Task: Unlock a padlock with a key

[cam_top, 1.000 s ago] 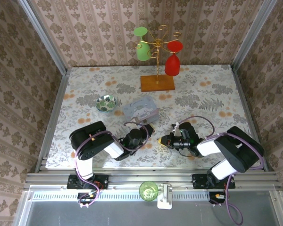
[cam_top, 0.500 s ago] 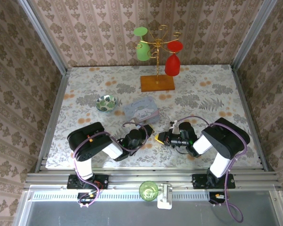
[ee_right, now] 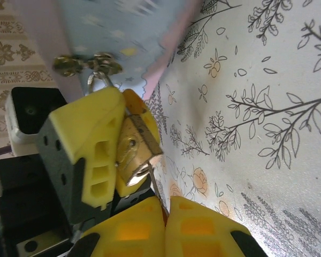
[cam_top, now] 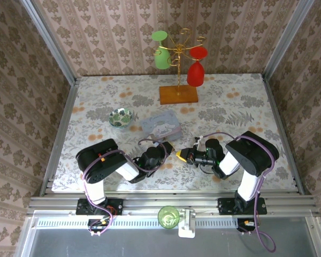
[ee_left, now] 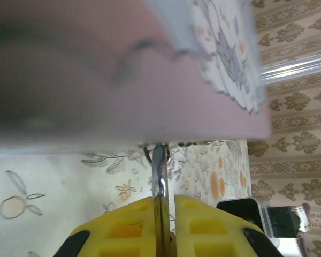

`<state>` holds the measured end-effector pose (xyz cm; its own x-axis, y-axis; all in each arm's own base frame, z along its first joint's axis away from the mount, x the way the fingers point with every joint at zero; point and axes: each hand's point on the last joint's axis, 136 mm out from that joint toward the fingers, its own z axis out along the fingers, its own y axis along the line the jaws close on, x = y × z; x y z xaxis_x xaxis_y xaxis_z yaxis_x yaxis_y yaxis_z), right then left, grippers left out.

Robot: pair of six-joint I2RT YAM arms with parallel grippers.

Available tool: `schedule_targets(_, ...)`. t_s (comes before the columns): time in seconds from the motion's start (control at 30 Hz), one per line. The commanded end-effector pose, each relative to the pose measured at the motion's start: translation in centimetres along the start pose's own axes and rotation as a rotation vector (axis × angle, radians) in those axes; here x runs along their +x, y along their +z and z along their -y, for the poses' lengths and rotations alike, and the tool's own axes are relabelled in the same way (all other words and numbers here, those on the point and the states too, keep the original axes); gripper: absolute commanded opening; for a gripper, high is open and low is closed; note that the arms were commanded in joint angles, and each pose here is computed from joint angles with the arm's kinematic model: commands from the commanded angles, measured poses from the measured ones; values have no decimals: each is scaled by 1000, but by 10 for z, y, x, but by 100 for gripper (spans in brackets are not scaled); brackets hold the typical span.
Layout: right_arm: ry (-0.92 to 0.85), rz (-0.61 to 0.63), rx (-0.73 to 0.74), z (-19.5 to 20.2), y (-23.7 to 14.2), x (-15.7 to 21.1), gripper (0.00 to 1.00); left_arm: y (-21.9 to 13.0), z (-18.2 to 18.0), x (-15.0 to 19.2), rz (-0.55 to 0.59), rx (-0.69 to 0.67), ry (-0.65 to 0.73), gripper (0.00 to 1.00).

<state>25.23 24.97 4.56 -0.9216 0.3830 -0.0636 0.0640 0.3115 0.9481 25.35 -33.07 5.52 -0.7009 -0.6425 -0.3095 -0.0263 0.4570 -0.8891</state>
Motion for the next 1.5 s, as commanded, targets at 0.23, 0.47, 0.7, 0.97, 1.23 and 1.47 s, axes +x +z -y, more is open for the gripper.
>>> schedule_targets(0.23,-47,5,-62,-17,3,-5,0,-3,-7,6,-27,1,-58,0)
schedule_targets(0.47,-19,17,-21,-1,-3,0,0,-2,-4,3,-2,27,-128,0)
schedule_targets(0.7,-15,10,-46,-11,2,-2,0,0,-2,5,-8,31,-130,0)
schedule_targets(0.97,-13,-6,-70,-19,13,-8,0,-3,6,5,-6,58,-108,0)
schedule_targets(1.23,-15,1,-75,-21,16,-12,0,2,14,14,-39,91,-145,0)
schedule_targets(1.47,84,29,-65,-18,18,-17,0,-1,14,14,-16,96,-150,0)
